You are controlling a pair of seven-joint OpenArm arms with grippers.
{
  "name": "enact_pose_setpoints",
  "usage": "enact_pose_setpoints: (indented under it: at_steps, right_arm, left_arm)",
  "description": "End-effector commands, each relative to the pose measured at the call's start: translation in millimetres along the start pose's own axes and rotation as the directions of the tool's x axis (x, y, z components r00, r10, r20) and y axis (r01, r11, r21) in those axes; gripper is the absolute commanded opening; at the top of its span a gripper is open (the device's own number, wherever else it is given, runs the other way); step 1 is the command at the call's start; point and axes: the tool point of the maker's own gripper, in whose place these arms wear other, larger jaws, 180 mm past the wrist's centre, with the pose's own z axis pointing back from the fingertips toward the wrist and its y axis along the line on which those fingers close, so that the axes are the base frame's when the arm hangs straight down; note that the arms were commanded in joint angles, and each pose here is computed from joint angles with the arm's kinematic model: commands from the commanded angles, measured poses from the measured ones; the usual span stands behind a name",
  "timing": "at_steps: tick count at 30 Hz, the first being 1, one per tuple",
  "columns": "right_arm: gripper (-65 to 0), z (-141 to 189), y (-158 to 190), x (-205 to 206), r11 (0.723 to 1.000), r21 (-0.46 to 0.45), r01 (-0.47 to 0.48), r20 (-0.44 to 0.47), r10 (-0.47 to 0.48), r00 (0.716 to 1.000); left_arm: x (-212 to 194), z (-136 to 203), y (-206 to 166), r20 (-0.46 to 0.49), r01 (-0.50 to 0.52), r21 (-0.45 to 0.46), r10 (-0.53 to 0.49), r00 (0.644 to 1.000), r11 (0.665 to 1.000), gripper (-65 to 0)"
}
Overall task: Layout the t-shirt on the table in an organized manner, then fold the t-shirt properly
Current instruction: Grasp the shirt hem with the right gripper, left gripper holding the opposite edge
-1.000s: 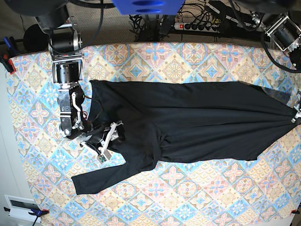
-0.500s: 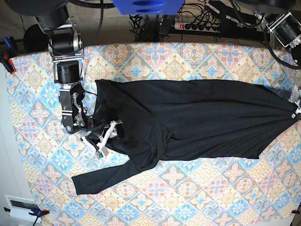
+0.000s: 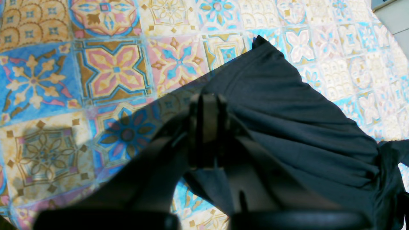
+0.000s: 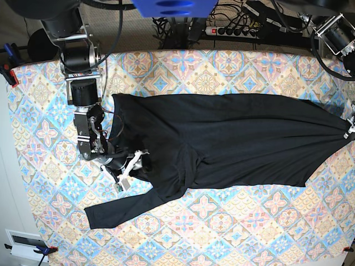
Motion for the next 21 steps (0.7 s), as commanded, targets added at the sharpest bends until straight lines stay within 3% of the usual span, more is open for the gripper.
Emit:
enact_pose_setpoints:
  at_steps: [1, 8, 12, 14, 20, 21]
  right_arm:
    - [-33.8, 3, -5, 22, 1.000, -0.005, -0.005, 0.056, 0.006, 0.998]
    - [-33.8, -3, -11, 3, 0.999, -0.008, 0.041, 0.044, -0.041, 0.998]
    - [-35.0, -10, 3, -3, 1.000, 0.018, -0.014, 0.014, 0.014, 1.000]
    - [-39.6, -13, 12, -9, 0.998, 0.036, -0.048, -0.010, 0.048, 0.999]
    - [-65.0, -15, 18, -2, 0.997, 0.048, -0.069, 0.025, 0.068, 0.997]
    - [-65.0, -15, 18, 1, 0.996, 0.048, -0.071, 0.032, 0.069, 0.997]
  left_arm:
    - [23, 7, -4, 0.061, 0.026, -0.005, -0.026, 0.998, 1.000, -65.0]
    - [22, 6, -4, 0.058, 0.027, -0.007, -0.026, 0.998, 1.000, -65.0]
    - [21, 6, -4, 0.057, 0.024, -0.007, -0.023, 0.998, 1.000, -65.0]
    - [19, 5, -4, 0.057, 0.019, -0.010, -0.018, 0.998, 1.000, -65.0]
    - [12, 1, -9, 0.055, -0.001, -0.023, 0.002, 0.999, 1.000, -65.0]
    - [11, 0, -9, 0.054, -0.003, -0.023, 0.005, 0.999, 1.000, -65.0]
